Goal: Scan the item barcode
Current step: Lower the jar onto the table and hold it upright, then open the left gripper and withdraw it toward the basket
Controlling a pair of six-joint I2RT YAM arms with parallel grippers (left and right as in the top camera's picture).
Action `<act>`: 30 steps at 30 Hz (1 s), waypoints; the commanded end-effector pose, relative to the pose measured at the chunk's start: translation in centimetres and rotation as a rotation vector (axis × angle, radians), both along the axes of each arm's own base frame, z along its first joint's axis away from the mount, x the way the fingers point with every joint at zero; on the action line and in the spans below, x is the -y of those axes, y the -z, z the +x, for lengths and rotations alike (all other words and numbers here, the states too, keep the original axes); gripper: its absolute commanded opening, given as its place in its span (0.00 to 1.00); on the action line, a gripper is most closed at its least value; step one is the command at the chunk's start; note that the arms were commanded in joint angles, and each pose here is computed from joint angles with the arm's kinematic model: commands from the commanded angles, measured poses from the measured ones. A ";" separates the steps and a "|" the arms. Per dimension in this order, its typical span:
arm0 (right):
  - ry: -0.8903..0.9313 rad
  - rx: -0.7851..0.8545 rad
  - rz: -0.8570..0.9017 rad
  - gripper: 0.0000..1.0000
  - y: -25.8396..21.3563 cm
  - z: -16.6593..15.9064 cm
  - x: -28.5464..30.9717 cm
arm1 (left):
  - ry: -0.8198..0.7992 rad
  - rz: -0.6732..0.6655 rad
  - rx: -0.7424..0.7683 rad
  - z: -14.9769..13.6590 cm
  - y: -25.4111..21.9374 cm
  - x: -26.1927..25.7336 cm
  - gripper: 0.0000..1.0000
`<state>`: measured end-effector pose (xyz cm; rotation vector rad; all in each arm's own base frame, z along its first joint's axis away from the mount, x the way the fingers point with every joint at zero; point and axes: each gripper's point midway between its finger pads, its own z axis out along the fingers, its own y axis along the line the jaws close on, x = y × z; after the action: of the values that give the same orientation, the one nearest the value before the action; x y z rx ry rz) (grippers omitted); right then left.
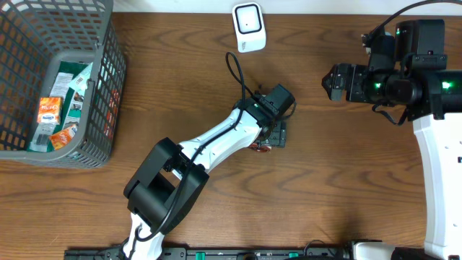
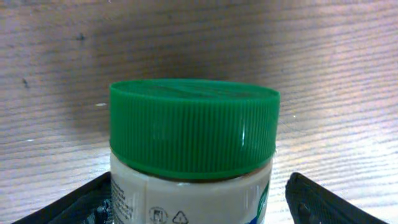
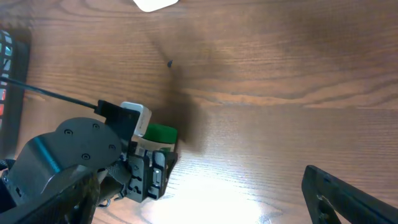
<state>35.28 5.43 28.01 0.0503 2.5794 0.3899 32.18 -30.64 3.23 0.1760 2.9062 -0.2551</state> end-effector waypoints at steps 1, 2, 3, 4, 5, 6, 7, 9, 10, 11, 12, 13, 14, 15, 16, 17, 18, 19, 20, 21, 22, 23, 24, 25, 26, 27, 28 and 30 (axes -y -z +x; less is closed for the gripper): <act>-0.017 0.019 0.000 0.99 -0.6 0.2 -0.2 | -0.024 0.000 0.061 1.1 -1.7 -0.1 0.95; -0.017 0.019 0.000 0.99 -0.6 0.2 -0.2 | -0.024 0.000 0.061 1.1 -1.7 -0.1 0.95; -0.017 0.019 0.000 0.99 -0.6 0.2 -0.2 | -0.023 0.000 0.061 1.1 -1.7 -0.1 0.95; -0.017 0.019 0.000 0.99 -0.6 0.2 -0.2 | -0.023 0.000 0.061 1.1 -1.7 -0.1 0.95; -0.017 0.019 0.000 0.99 -0.6 0.2 -0.2 | -0.024 0.000 0.061 1.1 -1.7 -0.1 0.95; -0.017 0.019 0.000 0.99 -0.6 0.2 -0.2 | -0.024 0.001 0.061 1.1 -1.7 -0.1 0.95; -0.017 0.019 0.000 0.99 -0.6 0.2 -0.2 | -0.026 0.005 0.066 1.2 -1.7 -0.2 0.96; -0.017 0.019 0.000 0.99 -0.6 0.2 -0.2 | -0.029 0.014 0.073 1.3 -1.7 -0.3 0.96; -0.017 0.019 0.000 0.99 -0.6 0.2 -0.2 | -0.029 0.013 0.073 1.3 -1.7 -0.3 0.96; -0.017 0.019 0.000 0.99 -0.6 0.2 -0.2 | -0.029 0.013 0.074 1.3 -1.7 -0.3 0.96; -0.017 0.019 0.000 0.99 -0.6 0.2 -0.2 | -0.029 0.014 0.073 1.3 -1.7 -0.3 0.96; -0.017 0.019 0.000 0.99 -0.6 0.2 -0.2 | -0.029 0.013 0.074 1.3 -1.7 -0.3 0.96; -0.017 0.019 0.000 0.99 -0.6 0.2 -0.2 | -0.029 0.013 0.074 1.3 -1.7 -0.3 0.96; -0.017 0.019 0.000 0.99 -0.6 0.2 -0.2 | -0.030 0.014 0.074 1.3 -1.7 -0.4 0.96; -0.017 0.019 0.000 0.99 -0.6 0.2 -0.2 | -0.032 0.016 0.076 1.4 -1.7 -0.4 0.96; -0.017 0.019 0.000 0.99 -0.6 0.2 -0.2 | -0.035 0.023 0.083 1.5 -1.7 -0.6 0.97; -0.017 0.019 0.000 0.99 -0.6 0.2 -0.2 | -0.039 0.034 0.091 1.6 -1.7 -0.8 0.97; -0.018 0.019 0.000 0.99 -0.6 0.2 -0.2 | -0.043 0.045 0.099 1.8 -1.8 -1.0 0.96; -0.018 0.019 0.000 0.99 -0.6 0.2 -0.2 | -0.045 0.051 0.105 1.9 -1.8 -1.1 0.96; -0.017 0.019 0.000 0.99 -0.6 0.2 -0.2 | -0.046 0.055 0.109 1.9 -1.8 -1.2 0.96; -0.017 0.019 0.000 0.99 -0.6 0.2 -0.2 | -0.045 0.059 0.112 2.0 -1.8 -1.2 0.96; -0.017 0.019 0.000 0.99 -0.6 0.2 -0.2 | -0.048 0.066 0.119 2.1 -1.8 -1.4 0.96; -0.017 0.019 0.000 0.99 -0.6 0.2 -0.2 | -0.050 0.071 0.124 2.2 -1.9 -1.5 0.97; -0.017 0.019 0.000 0.99 -0.6 0.2 -0.2 | -0.051 0.073 0.127 2.2 -1.9 -1.5 0.97; -0.017 0.019 0.000 0.99 -0.6 0.2 -0.2 | -0.052 0.072 0.127 2.2 -1.9 -1.5 0.97; -0.018 0.019 0.000 0.99 -0.6 0.2 -0.2 | -0.053 0.071 0.128 2.3 -2.0 -1.5 0.97; -0.017 0.019 0.000 0.99 -0.6 0.2 -0.2 | -0.055 0.070 0.130 2.4 -2.1 -1.6 0.97; -0.018 0.019 0.000 0.99 -0.6 0.2 -0.2 | -0.058 0.062 0.139 2.6 -2.6 -1.7 0.97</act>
<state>35.28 5.43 28.01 0.0503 2.5794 0.3899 33.59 -29.09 3.36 0.1403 2.8417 -0.1210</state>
